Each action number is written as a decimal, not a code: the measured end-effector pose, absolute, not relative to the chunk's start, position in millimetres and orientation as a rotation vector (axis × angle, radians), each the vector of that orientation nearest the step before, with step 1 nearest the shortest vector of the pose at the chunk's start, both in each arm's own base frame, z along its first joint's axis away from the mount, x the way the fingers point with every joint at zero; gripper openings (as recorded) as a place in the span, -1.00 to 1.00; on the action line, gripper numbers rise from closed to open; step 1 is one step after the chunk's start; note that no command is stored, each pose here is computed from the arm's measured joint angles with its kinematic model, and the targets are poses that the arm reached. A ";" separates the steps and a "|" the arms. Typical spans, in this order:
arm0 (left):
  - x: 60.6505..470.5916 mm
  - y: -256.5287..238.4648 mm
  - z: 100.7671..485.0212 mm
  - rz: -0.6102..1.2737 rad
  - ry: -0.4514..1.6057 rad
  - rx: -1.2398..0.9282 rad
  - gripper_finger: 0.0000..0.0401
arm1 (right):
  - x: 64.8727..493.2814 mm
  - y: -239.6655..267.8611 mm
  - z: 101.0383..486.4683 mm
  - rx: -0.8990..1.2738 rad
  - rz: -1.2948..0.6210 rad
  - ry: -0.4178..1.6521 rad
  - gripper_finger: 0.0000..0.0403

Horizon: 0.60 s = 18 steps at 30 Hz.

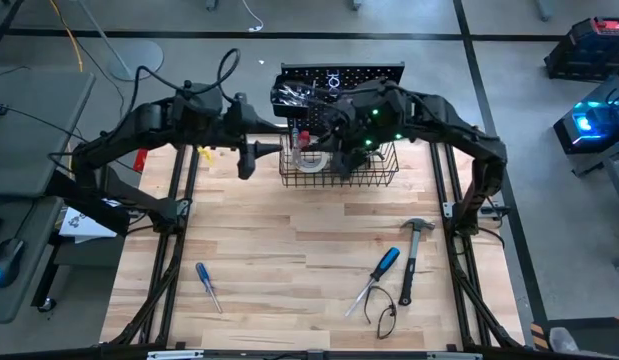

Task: Hang tools onto peg board
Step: Put the red allen wrench in the right black bin on the pegboard

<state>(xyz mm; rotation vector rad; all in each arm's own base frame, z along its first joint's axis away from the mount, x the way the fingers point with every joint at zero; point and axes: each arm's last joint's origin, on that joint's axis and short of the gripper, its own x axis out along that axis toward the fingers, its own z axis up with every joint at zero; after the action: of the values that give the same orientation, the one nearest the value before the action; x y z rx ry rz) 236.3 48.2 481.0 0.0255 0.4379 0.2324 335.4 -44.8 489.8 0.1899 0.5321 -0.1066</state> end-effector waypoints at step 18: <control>185.6 44.2 436.4 0.292 0.321 -0.228 -0.03 | 272.3 -72.9 525.9 0.196 -0.524 0.391 -1.00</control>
<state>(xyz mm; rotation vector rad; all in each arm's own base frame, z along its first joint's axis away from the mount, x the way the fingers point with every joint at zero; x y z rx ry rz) 185.6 44.2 436.4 -0.2278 0.3207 0.2923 272.3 -72.9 525.9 0.1959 0.3908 -0.5244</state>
